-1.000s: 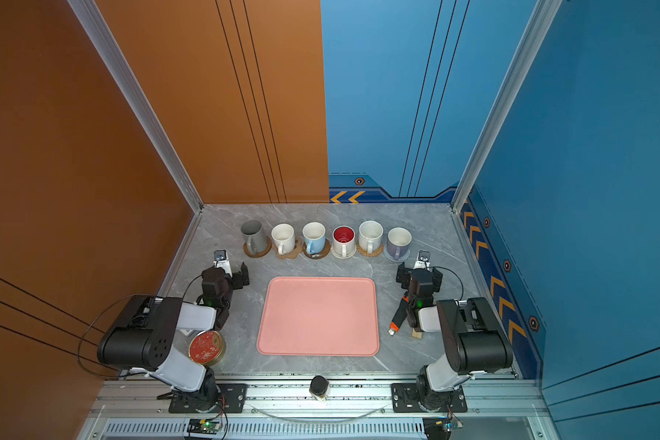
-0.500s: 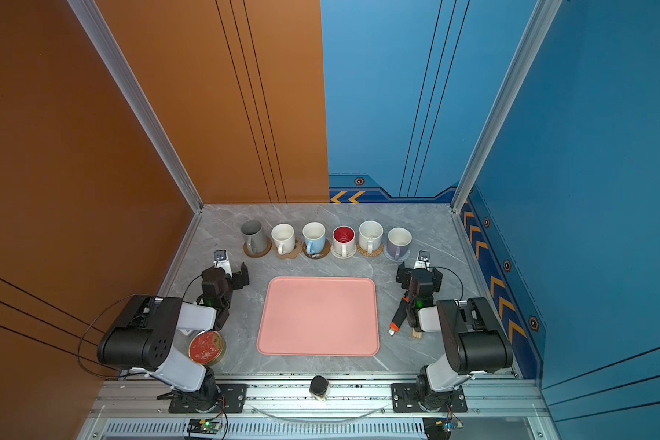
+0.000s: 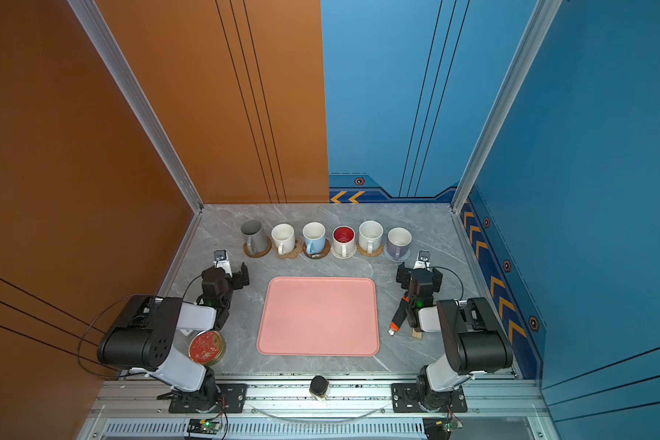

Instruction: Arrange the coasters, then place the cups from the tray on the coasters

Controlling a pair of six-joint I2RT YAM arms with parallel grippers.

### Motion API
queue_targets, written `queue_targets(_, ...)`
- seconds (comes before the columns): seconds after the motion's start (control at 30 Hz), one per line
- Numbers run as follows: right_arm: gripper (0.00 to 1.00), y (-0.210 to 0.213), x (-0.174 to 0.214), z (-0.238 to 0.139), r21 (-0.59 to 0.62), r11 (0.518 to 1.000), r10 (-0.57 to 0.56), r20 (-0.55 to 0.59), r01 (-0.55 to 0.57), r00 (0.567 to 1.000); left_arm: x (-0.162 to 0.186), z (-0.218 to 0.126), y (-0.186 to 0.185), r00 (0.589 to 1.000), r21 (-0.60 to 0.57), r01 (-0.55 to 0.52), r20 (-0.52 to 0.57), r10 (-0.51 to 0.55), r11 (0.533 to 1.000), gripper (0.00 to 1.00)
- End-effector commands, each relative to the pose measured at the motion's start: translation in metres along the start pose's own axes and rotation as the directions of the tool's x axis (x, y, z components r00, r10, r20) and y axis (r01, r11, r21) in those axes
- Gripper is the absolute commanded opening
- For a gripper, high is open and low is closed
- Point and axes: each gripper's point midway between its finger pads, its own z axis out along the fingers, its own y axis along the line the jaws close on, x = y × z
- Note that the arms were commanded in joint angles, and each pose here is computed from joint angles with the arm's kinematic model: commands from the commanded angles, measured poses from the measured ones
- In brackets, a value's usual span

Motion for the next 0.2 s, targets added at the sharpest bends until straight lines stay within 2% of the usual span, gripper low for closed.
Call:
queue_targets(0.0, 1.0, 0.0015, -0.014, 0.002, -0.01, 1.0, 0.022, 0.035, -0.021, 0.999, -0.0093, 0.0002, -0.0026, 1.0, 0.01, -0.011, 0.017, 0.011, 1.0, 0.98)
queue_targets(0.17, 1.0, 0.0014, -0.0142, 0.0017, -0.01, 1.0, 0.022, 0.037, -0.021, 0.999, -0.0087, 0.0002, -0.003, 1.0, 0.011, -0.012, 0.016, 0.012, 1.0, 0.98)
